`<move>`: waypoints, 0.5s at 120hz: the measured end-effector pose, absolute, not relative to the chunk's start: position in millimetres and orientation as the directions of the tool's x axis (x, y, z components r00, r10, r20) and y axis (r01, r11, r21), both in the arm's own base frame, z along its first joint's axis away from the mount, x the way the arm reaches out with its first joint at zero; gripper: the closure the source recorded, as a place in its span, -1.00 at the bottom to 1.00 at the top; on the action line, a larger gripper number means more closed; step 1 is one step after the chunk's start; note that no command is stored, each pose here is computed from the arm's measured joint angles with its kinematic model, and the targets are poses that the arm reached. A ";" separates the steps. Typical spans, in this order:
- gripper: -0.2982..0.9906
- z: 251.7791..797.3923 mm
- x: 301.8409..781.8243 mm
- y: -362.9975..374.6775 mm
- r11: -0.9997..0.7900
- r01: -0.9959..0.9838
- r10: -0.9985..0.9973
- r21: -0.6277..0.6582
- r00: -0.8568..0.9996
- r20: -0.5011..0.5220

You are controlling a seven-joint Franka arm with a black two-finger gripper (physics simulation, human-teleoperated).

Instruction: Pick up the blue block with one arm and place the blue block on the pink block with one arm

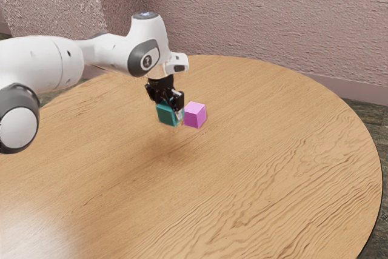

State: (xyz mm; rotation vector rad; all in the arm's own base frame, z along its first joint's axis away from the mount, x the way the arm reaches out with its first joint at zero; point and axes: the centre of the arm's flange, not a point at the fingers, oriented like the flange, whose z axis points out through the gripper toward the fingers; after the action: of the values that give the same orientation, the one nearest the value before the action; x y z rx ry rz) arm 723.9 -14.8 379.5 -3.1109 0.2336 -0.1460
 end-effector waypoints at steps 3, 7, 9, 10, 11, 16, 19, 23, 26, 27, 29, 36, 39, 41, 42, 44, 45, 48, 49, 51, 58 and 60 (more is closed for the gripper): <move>0.04 388.6 730.1 -16.9 -0.988 -0.151 -0.153 -0.031 0.983 0.104; 0.05 400.1 740.8 -21.7 -0.987 -0.157 -0.160 -0.038 0.979 0.123; 0.05 404.3 745.7 -23.6 -0.987 -0.159 -0.163 -0.041 0.978 0.130; 0.05 405.9 748.1 -24.6 -0.986 -0.160 -0.164 -0.042 0.978 0.133; 0.05 407.1 750.6 -25.7 -0.986 -0.161 -0.165 -0.043 0.977 0.135; 0.05 410.0 762.0 -28.8 -0.986 -0.163 -0.168 -0.046 0.975 0.144; 0.05 409.0 767.1 -30.8 -0.985 -0.165 -0.170 -0.047 0.975 0.144; 0.06 405.5 772.6 -32.3 -0.985 -0.165 -0.171 -0.048 0.975 0.140; 0.06 401.9 775.8 -32.3 -0.985 -0.165 -0.170 -0.052 0.976 0.135; 0.06 400.2 777.3 -32.2 -0.985 -0.164 -0.170 -0.053 0.976 0.133; 0.06 397.0 780.1 -32.1 -0.985 -0.163 -0.169 -0.055 0.977 0.130; 0.06 385.3 786.0 -31.2 -0.985 -0.161 -0.167 -0.058 0.980 0.112; 0.06 380.1 787.4 -29.4 -0.986 -0.159 -0.164 -0.058 0.981 0.104; 0.06 377.4 788.4 -27.7 -0.986 -0.156 -0.162 -0.058 0.982 0.099; 0.06 376.1 788.8 -26.8 -0.986 -0.155 -0.160 -0.058 0.982 0.097; 0.06 373.7 789.6 -25.0 -0.987 -0.153 -0.158 -0.058 0.983 0.093; 0.06 372.7 789.9 -24.1 -0.987 -0.152 -0.157 -0.058 0.983 0.091; 0.06 370.1 790.5 -21.6 -0.987 -0.149 -0.153 -0.058 0.984 0.086; 0.06 369.4 790.7 -20.6 -0.987 -0.148 -0.152 -0.058 0.985 0.085; 0.06 368.6 791.2 -18.7 -0.988 -0.145 -0.150 -0.058 0.985 0.084; 0.06 366.2 793.5 -14.2 -0.989 -0.139 -0.144 -0.058 0.986 0.086; 0.06 366.1 793.9 -13.7 -0.989 -0.139 -0.143 -0.058 0.986 0.088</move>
State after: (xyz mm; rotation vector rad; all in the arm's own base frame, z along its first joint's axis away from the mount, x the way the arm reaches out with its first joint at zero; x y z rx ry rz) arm 793.9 -13.7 366.1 -3.0792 0.2190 -0.1416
